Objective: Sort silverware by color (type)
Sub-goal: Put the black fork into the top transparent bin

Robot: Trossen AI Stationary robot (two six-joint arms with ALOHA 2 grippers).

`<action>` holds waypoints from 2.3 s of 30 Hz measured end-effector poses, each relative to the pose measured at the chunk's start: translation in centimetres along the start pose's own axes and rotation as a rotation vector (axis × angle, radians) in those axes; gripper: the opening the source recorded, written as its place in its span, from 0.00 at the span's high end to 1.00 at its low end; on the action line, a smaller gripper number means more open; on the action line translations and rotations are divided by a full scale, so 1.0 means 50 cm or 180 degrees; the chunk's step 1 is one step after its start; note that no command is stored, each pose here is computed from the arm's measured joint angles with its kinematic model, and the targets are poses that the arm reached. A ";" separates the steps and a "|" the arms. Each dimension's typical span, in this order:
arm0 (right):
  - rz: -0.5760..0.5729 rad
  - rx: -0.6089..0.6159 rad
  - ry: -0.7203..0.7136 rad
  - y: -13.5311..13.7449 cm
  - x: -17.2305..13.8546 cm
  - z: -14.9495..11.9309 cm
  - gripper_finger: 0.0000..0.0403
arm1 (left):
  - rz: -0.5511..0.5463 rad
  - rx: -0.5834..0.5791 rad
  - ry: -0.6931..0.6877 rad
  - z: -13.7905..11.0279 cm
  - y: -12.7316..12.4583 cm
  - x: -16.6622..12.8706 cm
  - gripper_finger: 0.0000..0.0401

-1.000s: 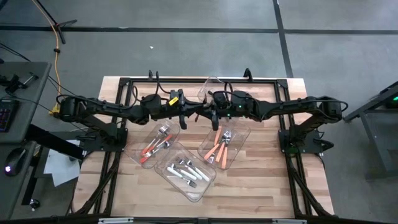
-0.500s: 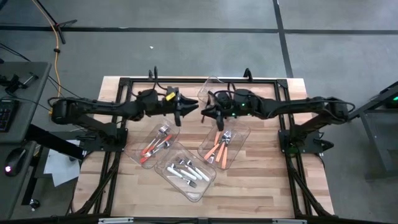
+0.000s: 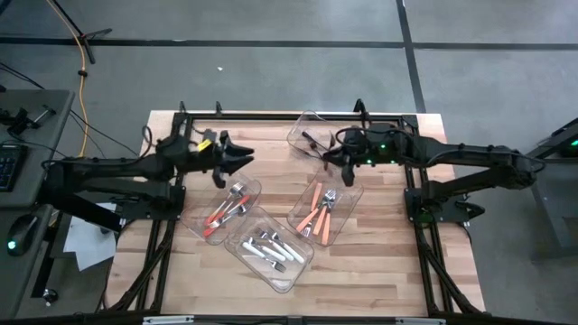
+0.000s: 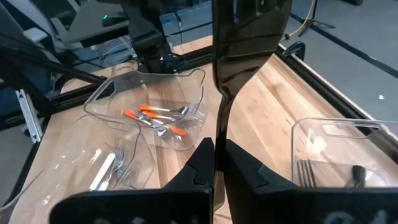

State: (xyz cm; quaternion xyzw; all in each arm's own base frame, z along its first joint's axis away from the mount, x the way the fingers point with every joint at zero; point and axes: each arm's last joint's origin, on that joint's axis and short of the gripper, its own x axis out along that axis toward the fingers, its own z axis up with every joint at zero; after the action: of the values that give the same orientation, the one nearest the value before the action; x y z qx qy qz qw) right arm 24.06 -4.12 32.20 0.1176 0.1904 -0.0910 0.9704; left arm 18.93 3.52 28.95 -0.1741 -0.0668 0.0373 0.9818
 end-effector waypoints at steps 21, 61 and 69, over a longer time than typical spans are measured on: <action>0.0213 0.0026 -0.0134 0.006 -0.013 0.011 0.99 | 0.0002 0.0054 -0.0162 -0.040 -0.018 -0.036 1.00; -0.0505 0.0175 0.0213 -0.027 0.001 0.122 1.00 | -0.0064 0.0177 -0.0082 -0.043 -0.018 -0.036 1.00; -0.0933 0.0099 0.1154 -0.126 0.039 0.164 1.00 | -0.0034 0.0164 -0.0095 -0.043 -0.018 -0.036 1.00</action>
State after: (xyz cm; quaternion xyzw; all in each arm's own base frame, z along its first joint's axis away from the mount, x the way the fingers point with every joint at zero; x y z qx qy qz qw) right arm 27.31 -12.55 37.60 0.1180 0.3752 -0.2113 0.8948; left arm 17.50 1.79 27.05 -0.1478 -0.0815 0.0364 0.9850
